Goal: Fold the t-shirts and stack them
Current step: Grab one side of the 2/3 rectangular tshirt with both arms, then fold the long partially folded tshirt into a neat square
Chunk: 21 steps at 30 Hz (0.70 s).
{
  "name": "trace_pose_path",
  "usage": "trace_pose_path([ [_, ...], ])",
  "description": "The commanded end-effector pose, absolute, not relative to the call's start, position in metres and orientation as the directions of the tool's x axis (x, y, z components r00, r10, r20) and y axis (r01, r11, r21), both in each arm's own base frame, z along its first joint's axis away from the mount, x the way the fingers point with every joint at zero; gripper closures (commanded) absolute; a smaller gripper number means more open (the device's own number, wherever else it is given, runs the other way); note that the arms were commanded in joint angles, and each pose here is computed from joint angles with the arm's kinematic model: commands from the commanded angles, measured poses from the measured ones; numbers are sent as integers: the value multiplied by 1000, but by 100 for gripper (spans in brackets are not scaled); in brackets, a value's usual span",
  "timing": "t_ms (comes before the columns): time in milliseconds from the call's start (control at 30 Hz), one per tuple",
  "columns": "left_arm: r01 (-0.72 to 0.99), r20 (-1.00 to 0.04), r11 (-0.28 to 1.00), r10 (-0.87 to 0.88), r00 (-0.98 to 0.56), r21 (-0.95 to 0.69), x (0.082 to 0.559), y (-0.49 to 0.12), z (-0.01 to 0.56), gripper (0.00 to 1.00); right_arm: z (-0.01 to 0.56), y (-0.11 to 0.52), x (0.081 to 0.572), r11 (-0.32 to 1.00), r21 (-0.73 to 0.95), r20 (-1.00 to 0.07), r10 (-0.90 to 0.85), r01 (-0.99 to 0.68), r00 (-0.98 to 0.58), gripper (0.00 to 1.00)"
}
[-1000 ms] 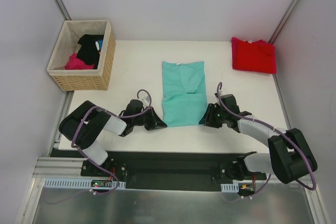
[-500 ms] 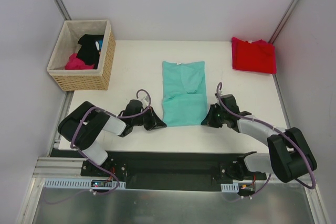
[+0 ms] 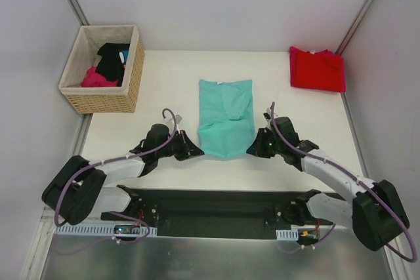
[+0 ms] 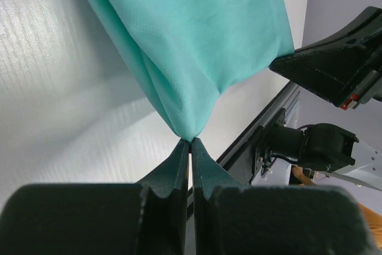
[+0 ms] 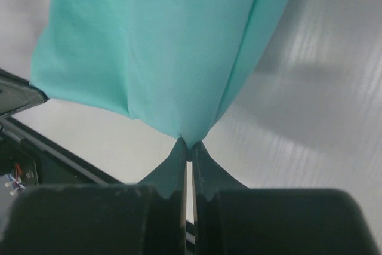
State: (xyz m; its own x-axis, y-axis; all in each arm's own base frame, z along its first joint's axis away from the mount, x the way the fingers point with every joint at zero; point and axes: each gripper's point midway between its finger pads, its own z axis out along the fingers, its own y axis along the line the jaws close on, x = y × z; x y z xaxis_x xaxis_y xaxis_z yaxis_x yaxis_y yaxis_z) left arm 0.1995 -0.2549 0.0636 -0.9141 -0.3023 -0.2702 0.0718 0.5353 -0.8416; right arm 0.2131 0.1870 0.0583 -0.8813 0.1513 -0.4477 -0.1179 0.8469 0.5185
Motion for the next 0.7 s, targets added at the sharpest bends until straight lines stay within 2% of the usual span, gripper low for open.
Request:
trace_pose_path([
  [0, 100, -315, 566, -297, -901, -818, 191, -244, 73, 100, 84, 193, 196, 854, 495, -498, 126, -162, -858, 99],
  [200, 104, -338, 582, -309, -889, -806, 170, -230, 79, 100, 89, 189, 166, 873, 452, -524, 93, -184, -847, 99],
  [400, 106, -351, 571, -338, -873, -814, 152, -219, 92, 100, 115, 183, 153, 883, 419, -592, 90, -210, -801, 99],
  [667, 183, -463, 603, -348, -815, -776, 170, -216, 131, 100, 157, 178, 177, 917, 329, -693, 72, -226, -718, 100],
])
